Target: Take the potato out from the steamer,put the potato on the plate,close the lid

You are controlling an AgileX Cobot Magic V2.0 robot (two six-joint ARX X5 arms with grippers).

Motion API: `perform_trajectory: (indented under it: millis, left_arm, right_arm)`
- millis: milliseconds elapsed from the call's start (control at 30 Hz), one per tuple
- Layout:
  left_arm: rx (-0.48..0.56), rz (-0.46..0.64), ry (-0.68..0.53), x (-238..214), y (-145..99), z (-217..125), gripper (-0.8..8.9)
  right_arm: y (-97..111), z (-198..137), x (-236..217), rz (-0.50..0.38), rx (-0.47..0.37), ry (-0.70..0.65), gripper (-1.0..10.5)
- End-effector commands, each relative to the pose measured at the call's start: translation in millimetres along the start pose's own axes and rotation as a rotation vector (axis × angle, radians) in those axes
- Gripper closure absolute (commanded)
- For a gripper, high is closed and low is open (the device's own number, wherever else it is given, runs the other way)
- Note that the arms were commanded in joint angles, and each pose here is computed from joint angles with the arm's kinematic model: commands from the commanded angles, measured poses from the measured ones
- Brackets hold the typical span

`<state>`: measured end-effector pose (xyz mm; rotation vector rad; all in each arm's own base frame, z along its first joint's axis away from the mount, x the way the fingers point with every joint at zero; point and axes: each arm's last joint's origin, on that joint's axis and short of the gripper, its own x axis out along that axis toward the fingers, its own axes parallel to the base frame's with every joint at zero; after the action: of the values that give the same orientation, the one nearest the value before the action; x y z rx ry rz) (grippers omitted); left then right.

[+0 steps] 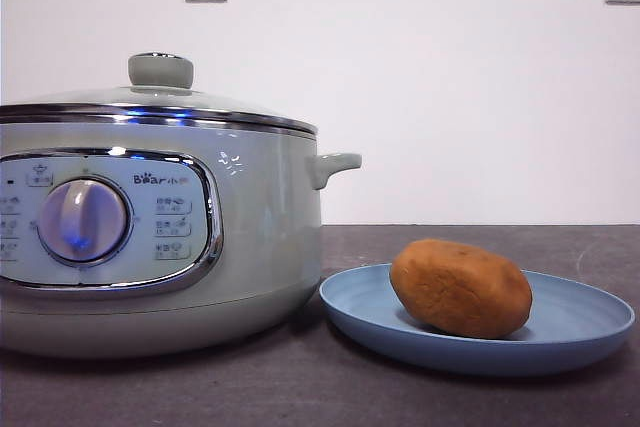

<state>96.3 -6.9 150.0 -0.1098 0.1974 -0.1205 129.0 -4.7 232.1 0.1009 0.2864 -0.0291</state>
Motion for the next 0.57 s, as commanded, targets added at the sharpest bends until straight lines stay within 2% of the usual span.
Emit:
perform_trajectory:
  millis: [33, 233, 567]
  left_arm:
    - [-0.003, 0.008, 0.006, 1.1, 0.9, -3.9, 8.17]
    - [-0.003, 0.008, 0.006, 1.2, 0.9, -4.0, 8.17]
    - [-0.003, 0.008, 0.006, 1.1, 0.9, -3.9, 8.17]
  right_arm:
    - [-4.2, -31.5, 4.4, -0.007, 0.027, -0.009, 9.5]
    - [-7.7, -69.2, 4.2, -0.01, 0.069, -0.003, 9.5]
    - [-8.9, -85.2, -0.3, 0.001, 0.077, -0.076, 9.5]
